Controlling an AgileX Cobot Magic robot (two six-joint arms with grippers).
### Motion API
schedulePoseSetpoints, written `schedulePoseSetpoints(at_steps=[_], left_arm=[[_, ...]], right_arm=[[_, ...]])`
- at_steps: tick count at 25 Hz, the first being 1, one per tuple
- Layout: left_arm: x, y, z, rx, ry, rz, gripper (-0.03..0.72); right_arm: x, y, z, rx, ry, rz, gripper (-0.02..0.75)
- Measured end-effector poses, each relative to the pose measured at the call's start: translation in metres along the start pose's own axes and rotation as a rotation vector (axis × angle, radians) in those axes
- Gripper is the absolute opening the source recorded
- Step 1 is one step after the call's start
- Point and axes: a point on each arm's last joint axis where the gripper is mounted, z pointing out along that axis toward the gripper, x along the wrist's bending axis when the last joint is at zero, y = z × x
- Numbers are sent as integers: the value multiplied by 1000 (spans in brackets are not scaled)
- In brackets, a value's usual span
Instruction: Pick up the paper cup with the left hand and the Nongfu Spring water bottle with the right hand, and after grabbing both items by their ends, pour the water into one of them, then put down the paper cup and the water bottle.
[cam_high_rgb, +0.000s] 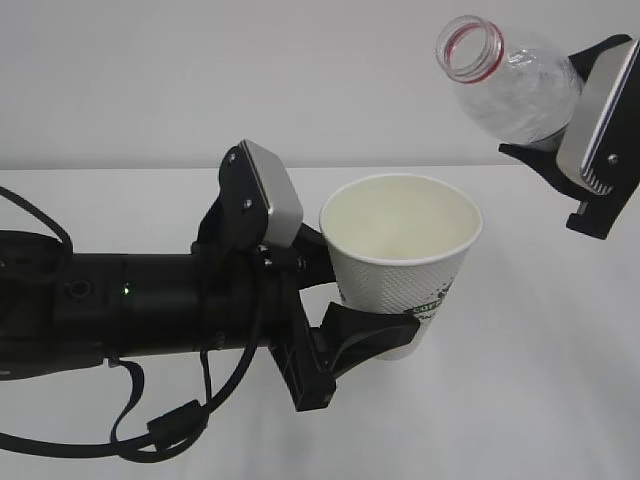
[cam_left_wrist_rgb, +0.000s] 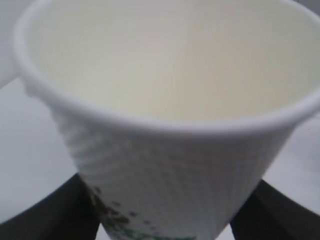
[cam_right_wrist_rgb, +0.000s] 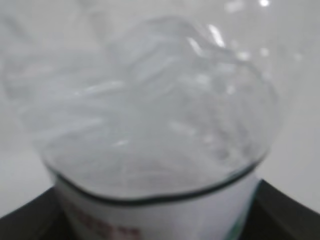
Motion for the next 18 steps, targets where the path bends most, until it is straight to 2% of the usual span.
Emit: schedulePoseSetpoints(at_steps=[7,12,18], left_arm=[[0,0,0,3,-5,6,516],[-4,-1,0,14,-47,49,516],[-6,-1,0,7,-62,58,516]], right_arm=[[0,0,0,0,0,-46,522],[0,0,0,0,0,-71,523],[0,0,0,0,0,-112,523]])
